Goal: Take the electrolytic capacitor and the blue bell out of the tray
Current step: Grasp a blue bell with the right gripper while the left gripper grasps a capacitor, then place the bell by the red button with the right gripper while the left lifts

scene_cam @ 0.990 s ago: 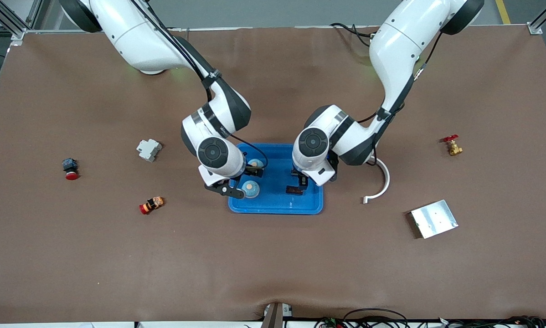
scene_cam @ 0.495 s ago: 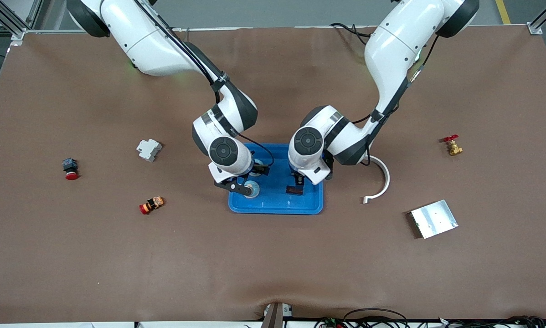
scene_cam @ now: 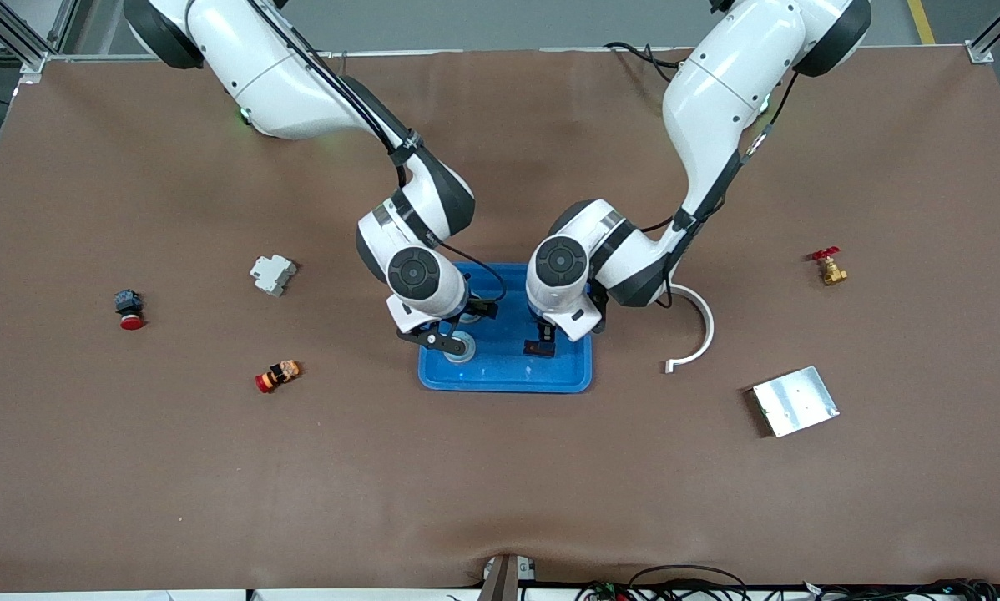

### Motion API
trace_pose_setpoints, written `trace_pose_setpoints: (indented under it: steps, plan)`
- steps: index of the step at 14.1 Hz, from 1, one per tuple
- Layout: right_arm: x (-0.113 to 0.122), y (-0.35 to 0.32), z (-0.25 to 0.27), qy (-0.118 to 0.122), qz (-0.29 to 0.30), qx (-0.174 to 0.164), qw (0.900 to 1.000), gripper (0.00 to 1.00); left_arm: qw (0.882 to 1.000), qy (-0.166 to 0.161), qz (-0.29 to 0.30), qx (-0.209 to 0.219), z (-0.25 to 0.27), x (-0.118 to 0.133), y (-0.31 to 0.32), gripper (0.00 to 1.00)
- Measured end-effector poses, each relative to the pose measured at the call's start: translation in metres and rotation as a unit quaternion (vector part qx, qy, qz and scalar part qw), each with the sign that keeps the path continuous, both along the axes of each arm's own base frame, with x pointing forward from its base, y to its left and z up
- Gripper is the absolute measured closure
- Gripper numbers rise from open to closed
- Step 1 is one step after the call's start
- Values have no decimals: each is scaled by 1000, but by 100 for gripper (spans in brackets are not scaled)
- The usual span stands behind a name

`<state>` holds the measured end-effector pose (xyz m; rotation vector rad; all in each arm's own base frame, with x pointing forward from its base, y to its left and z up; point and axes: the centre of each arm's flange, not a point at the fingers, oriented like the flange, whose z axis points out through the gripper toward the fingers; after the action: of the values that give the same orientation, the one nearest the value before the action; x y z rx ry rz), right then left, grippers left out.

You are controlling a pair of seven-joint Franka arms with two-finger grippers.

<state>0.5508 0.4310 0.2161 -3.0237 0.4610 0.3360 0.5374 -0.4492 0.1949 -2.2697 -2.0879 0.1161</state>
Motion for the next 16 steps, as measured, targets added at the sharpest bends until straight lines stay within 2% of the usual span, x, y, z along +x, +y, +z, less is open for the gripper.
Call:
trace_pose_setpoints:
  steps: [11, 12, 13, 14, 15, 16]
  plan:
    - [-7, 7, -27, 6, 3, 3, 1000, 0, 1000, -6, -7, 1, -16, 0, 0, 0]
    - [-7, 7, -28, 6, 3, 3, 1000, 0, 1000, -6, -7, 1, -16, 0, -1, 8]
    - [-7, 7, -29, 6, 2, 3, 1000, 0, 1000, -6, -8, 1, -16, -1, -1, 8]
    - [-7, 7, -29, 6, 2, 3, 1000, 6, 1000, -6, -8, 1, -16, -2, -3, 14]
    - [-7, 7, -30, 6, 2, 3, 1000, 6, 1000, -7, -10, 1, -16, -4, -5, 23]
    - [-7, 7, -30, 7, 2, 2, 1000, 12, 1000, -8, -13, 1, -16, -6, -7, 36]
